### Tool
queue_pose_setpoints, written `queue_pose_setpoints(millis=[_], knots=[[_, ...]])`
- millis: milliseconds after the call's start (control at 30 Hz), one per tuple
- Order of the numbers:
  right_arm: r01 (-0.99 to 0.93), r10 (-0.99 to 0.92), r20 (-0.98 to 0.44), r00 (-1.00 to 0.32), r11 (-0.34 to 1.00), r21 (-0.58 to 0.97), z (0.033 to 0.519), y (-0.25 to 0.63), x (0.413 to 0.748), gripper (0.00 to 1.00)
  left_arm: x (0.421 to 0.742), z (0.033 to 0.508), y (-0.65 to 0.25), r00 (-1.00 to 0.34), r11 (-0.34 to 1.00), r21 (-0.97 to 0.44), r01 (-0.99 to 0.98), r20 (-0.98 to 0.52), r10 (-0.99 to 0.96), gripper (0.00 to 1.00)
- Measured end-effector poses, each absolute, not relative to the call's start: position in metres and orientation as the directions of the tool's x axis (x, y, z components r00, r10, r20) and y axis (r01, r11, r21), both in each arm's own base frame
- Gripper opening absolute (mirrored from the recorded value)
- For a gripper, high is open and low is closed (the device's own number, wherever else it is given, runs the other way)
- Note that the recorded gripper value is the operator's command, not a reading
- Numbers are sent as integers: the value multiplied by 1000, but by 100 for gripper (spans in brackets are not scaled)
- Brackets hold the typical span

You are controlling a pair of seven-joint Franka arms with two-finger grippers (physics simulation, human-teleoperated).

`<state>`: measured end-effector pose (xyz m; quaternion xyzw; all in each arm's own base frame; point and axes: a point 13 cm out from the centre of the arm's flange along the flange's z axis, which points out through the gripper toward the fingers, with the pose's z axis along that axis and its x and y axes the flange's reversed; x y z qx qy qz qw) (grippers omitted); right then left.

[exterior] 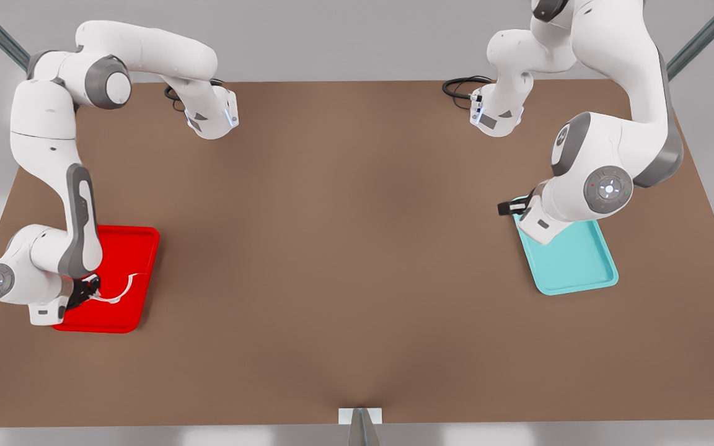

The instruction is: Take the drainage pipe clamp from the left arm, pass it to the right arm, and place it in the plate on the right side

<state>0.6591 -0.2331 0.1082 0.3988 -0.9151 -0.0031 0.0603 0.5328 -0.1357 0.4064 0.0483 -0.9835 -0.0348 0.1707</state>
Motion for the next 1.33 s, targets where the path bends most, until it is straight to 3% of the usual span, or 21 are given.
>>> queue_pose_setpoints(millis=[367,400,433,700,733,833,900,1000,1200,1333], knots=[[-804,-799,119,-590,595,4,57,-268,652,21,530,405,-135,-936,998,51,24,353,5,100],[-807,-802,117,-586,591,3,55,-269,651,78,530,404,-135,-936,998,49,31,353,12,100],[-808,-803,115,-585,589,2,53,-271,649,100,530,404,-134,-936,998,47,37,352,18,100],[-817,-812,98,-576,575,-41,69,-281,656,100,531,405,-134,-934,997,33,77,351,60,100],[-820,-815,86,-573,570,-63,90,-278,666,100,531,405,-134,-934,996,31,80,350,64,100],[-808,-826,-18,-564,557,-192,254,-245,746,100,532,405,-133,-934,996,27,89,350,74,100],[-817,-834,-51,-550,550,-171,312,-188,758,100,531,405,-133,-933,995,25,95,350,81,100],[-817,-818,-23,-575,575,-47,349,-88,731,100,531,405,-134,-932,994,21,104,352,90,100],[-651,-656,131,-744,755,82,424,-40,584,100,531,404,-133,-929,993,17,115,356,101,100],[-516,-520,133,-844,854,64,456,-35,572,100,530,405,-133,-928,993,16,121,356,108,100]])
